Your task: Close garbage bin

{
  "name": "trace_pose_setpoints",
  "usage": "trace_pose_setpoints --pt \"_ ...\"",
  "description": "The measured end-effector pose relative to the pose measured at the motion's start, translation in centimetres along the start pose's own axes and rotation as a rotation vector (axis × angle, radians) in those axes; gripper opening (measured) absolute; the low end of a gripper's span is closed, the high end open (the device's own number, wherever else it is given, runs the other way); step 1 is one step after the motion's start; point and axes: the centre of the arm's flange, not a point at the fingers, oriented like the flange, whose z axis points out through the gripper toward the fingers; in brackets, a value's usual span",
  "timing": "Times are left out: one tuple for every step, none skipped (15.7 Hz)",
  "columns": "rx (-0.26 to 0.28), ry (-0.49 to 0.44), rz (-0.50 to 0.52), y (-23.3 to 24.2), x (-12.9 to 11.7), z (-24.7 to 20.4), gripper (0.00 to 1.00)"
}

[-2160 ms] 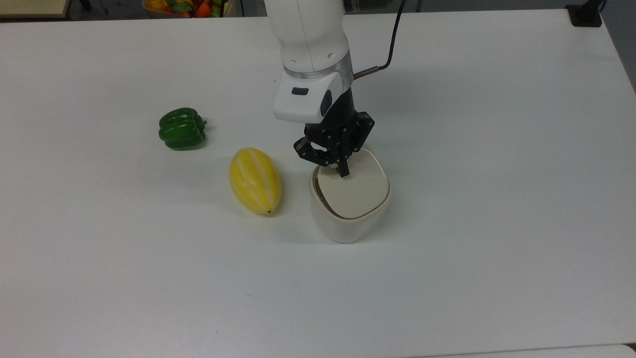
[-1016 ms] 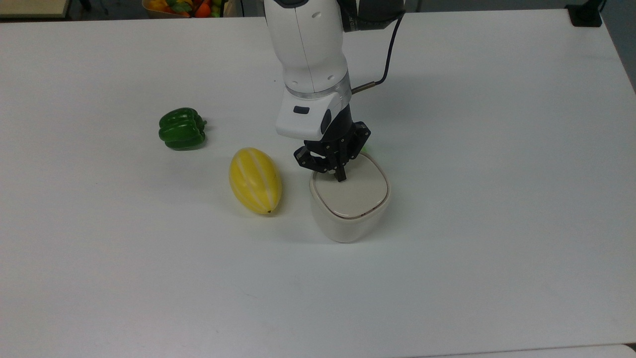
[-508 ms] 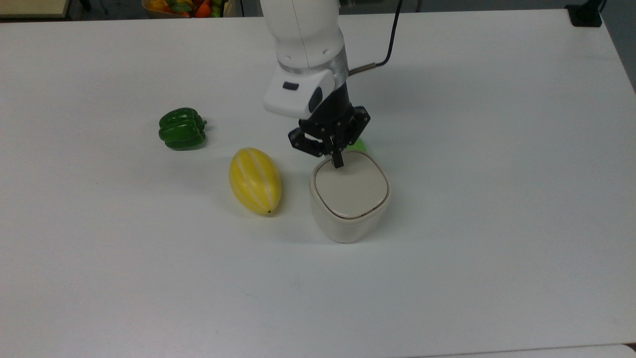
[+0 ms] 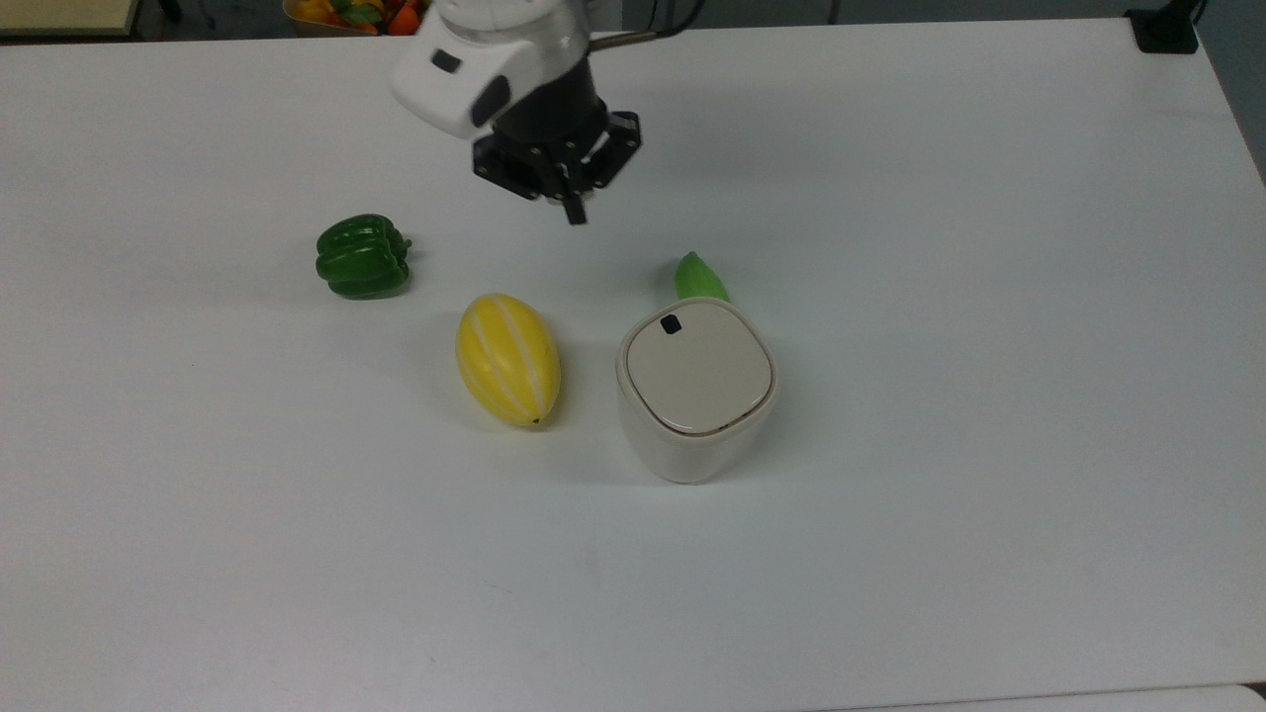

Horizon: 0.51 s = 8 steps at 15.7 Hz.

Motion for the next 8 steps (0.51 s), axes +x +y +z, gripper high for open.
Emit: trace_pose_setpoints --pt "-0.016 -0.026 0.035 0.9 -0.6 -0.4 0.02" --pt "-0.025 -0.052 0.062 1.7 -1.1 -0.6 0.02" --pt "-0.031 -0.067 0.086 2.6 -1.4 -0.9 0.04" --pt "-0.033 -0.076 0.107 3.6 -1.8 -1.2 0.04" --pt "-0.032 -0.079 0.128 4.6 -2.2 -1.7 0.08" --pt "-0.031 -0.077 0.148 5.8 -2.6 -2.3 0.17" --pt "-0.030 -0.072 0.165 6.8 -3.2 -3.0 0.27" --pt "-0.028 -0.068 0.179 7.6 -3.8 -3.7 0.37"
